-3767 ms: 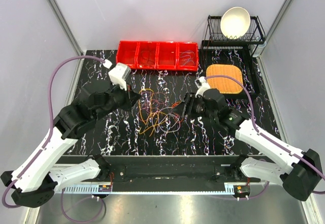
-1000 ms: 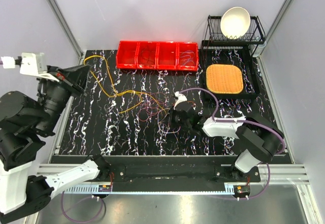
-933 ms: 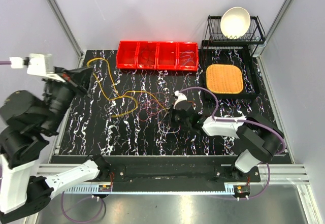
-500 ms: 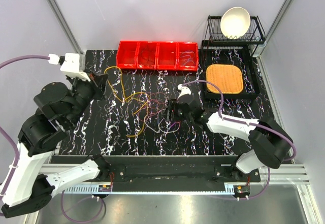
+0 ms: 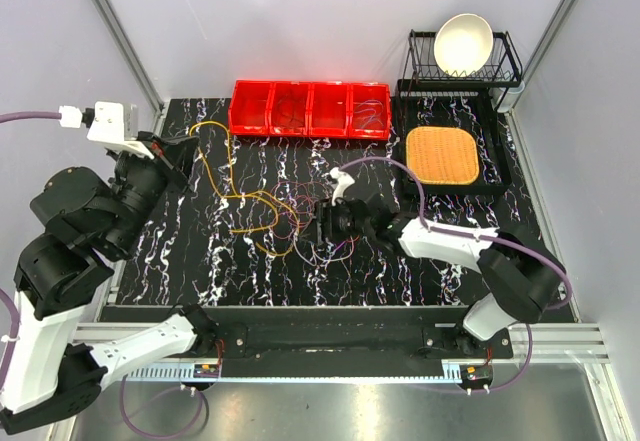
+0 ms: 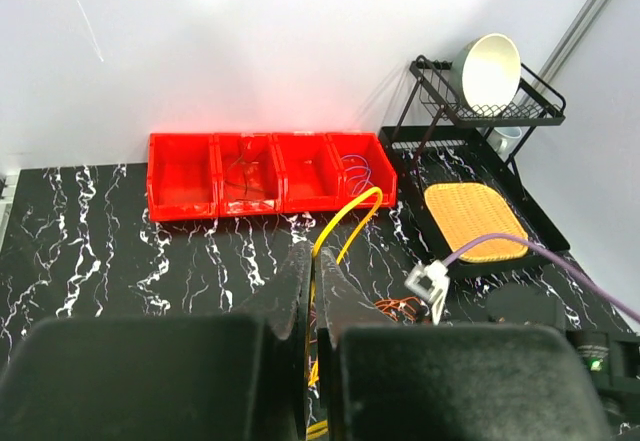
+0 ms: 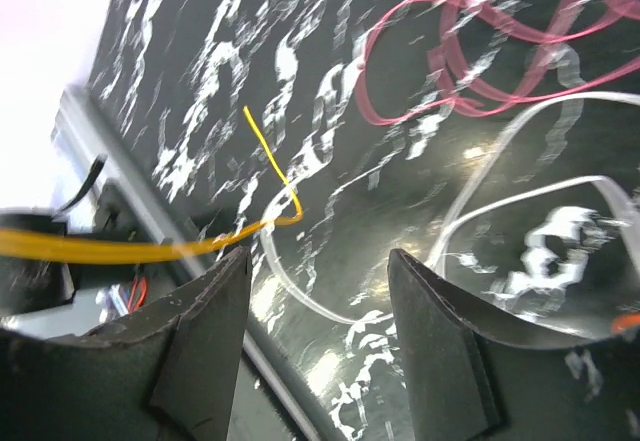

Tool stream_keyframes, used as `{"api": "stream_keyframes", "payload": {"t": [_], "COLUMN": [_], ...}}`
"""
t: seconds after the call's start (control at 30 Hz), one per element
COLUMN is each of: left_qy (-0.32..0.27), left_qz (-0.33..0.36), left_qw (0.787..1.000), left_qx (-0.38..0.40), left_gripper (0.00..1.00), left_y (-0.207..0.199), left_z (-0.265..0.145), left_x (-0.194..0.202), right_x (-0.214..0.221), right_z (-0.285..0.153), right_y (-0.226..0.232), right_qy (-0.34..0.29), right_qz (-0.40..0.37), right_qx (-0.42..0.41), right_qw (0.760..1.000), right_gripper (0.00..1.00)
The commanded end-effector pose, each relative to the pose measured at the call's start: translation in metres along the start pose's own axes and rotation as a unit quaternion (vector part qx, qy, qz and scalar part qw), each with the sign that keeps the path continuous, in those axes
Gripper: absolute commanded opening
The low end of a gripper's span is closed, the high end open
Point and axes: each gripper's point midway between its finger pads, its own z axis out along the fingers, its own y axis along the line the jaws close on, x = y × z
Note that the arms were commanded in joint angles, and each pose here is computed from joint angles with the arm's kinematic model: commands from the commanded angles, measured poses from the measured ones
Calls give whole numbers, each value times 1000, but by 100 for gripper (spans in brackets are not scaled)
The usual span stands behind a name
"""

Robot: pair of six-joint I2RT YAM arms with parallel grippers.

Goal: Untangle the cables

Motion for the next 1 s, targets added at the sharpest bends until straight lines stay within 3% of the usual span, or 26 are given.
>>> {"api": "stream_keyframes", "payload": {"t": [0.0, 0.63, 0.73, 0.77, 0.8, 0.87, 0.97], "left_qy": [-24, -15, -14, -14, -11, -12, -6], "left_qz": [1, 10, 15, 16, 19, 23, 29], "left_qw": [1000, 1000, 1000, 1000, 1000, 999, 998], "left_qx": [6, 1, -2, -6, -11, -28, -48], "left_gripper": [0, 0, 0, 1, 1, 1, 0], "left_y": [-5, -8, -7, -6, -5, 1, 9], "left_z": [3, 14, 17, 17, 18, 18, 17], "left_x": [-18, -12, -11, -12, -10, -12, -11], "right_x": [9, 56, 60, 60, 53, 45, 15], "right_z": [9, 40, 41, 41, 37, 35, 5], "right_y": [34, 28, 31, 30, 33, 11, -33], "right_qy": [16, 68, 74, 73, 63, 44, 2], "right_qz": [-26, -3, -4, -2, -6, -5, 0], "right_qx": [-82, -133, -137, -133, -131, -57, 71], "right_qw": [996, 989, 988, 988, 989, 997, 997], "right_gripper": [63, 58, 41, 33, 14, 0, 0]}}
